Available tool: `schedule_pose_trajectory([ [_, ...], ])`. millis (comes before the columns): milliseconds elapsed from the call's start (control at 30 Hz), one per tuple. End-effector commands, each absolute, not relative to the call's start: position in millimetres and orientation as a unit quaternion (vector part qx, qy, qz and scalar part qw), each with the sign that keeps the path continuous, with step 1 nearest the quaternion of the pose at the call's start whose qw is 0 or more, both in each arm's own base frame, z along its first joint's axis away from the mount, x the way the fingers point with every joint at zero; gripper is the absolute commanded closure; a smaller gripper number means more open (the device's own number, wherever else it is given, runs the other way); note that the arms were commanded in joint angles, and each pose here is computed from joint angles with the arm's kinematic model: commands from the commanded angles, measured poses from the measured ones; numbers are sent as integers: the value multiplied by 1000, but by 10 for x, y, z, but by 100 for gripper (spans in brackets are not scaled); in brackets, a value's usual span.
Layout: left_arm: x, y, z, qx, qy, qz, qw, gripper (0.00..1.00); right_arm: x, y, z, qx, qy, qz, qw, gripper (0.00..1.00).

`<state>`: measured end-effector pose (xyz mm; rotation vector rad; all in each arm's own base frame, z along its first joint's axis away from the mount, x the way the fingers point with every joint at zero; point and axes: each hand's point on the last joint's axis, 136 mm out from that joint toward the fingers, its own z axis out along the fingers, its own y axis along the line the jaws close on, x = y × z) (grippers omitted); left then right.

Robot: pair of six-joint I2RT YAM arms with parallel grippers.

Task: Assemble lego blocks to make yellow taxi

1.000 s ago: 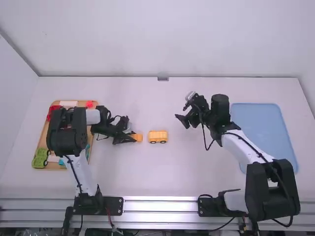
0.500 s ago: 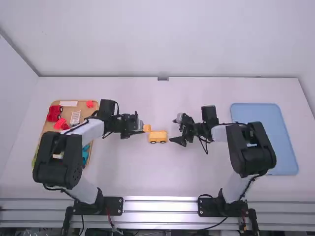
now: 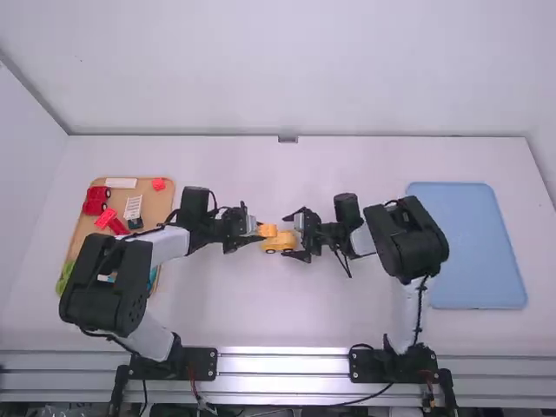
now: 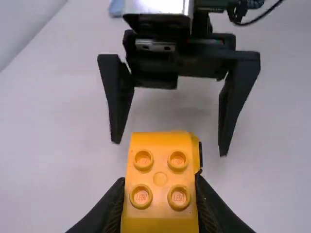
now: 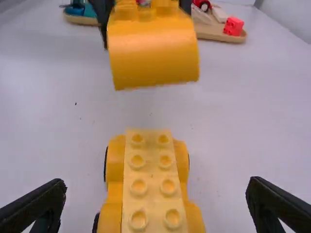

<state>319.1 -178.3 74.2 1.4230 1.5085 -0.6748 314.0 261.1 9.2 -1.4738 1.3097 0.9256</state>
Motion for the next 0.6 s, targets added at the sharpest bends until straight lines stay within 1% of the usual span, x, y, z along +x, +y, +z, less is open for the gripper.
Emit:
schedule_pose_trajectory([
  [0, 3170, -1831, 718, 556, 623, -315, 451, 84, 3113, 2632, 20, -579, 551, 401, 448, 1],
  [167, 3161, -1856, 632, 567, 609, -325, 450, 87, 3173, 2659, -119, -571, 574, 397, 433, 1],
  [300, 3183, -1866, 603, 561, 610, -331, 451, 87, 3255, 2658, -202, -566, 584, 405, 418, 1],
  [400, 3220, -1864, 613, 553, 617, -331, 452, 88, 3242, 2669, -192, -572, 573, 416, 415, 0],
  [567, 3223, -1896, 588, 557, 611, -331, 454, 88, 3233, 2668, -218, -584, 566, 411, 413, 6],
])
